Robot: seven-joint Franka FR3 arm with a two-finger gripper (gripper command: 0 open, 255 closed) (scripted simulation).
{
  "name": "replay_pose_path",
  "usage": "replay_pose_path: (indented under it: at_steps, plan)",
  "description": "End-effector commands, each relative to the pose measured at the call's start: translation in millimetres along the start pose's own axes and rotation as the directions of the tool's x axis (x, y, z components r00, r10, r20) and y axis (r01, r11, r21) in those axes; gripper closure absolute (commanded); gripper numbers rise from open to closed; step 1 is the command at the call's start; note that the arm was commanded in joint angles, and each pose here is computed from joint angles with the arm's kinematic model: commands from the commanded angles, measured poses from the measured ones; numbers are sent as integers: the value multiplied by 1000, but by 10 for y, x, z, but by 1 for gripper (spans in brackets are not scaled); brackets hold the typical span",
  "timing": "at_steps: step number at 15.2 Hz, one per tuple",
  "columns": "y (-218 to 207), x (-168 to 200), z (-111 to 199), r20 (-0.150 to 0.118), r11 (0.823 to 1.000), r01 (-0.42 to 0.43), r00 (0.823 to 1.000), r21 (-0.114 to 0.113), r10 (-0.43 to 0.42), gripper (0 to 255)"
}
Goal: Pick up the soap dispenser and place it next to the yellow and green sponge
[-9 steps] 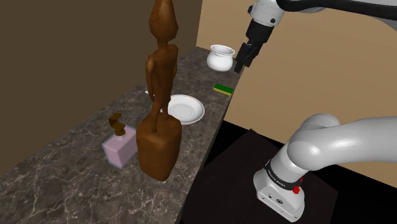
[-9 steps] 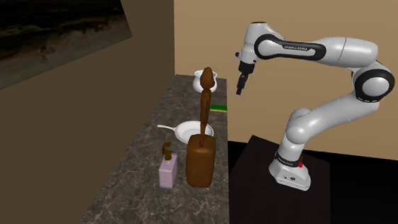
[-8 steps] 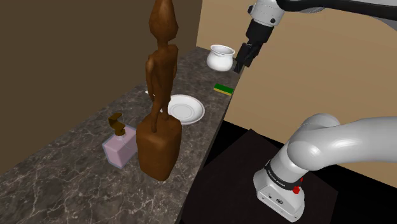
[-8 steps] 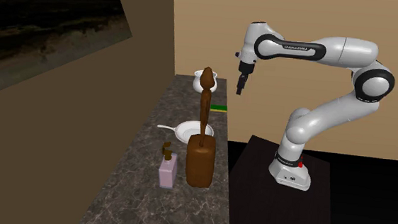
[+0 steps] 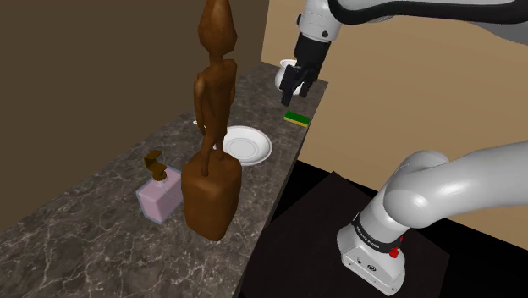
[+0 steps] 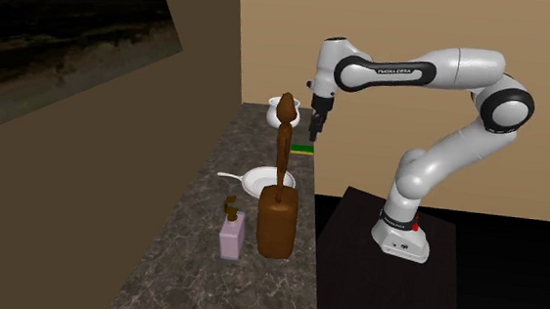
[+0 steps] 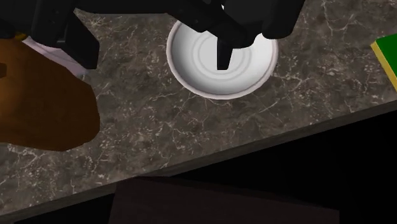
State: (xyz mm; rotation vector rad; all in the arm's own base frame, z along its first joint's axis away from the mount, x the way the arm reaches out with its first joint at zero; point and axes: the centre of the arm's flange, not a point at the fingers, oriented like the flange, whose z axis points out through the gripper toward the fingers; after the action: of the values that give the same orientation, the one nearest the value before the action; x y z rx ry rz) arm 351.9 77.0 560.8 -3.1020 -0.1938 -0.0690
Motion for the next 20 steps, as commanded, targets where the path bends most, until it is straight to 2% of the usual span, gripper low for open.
replay_pose_path:
  at_steps: [1,20]
  plan:
    - [-217,141,125,9,1000,-8,1000,3,8,0]
    - [-2230,1428,976,94,997,-78,993,25,75,0]
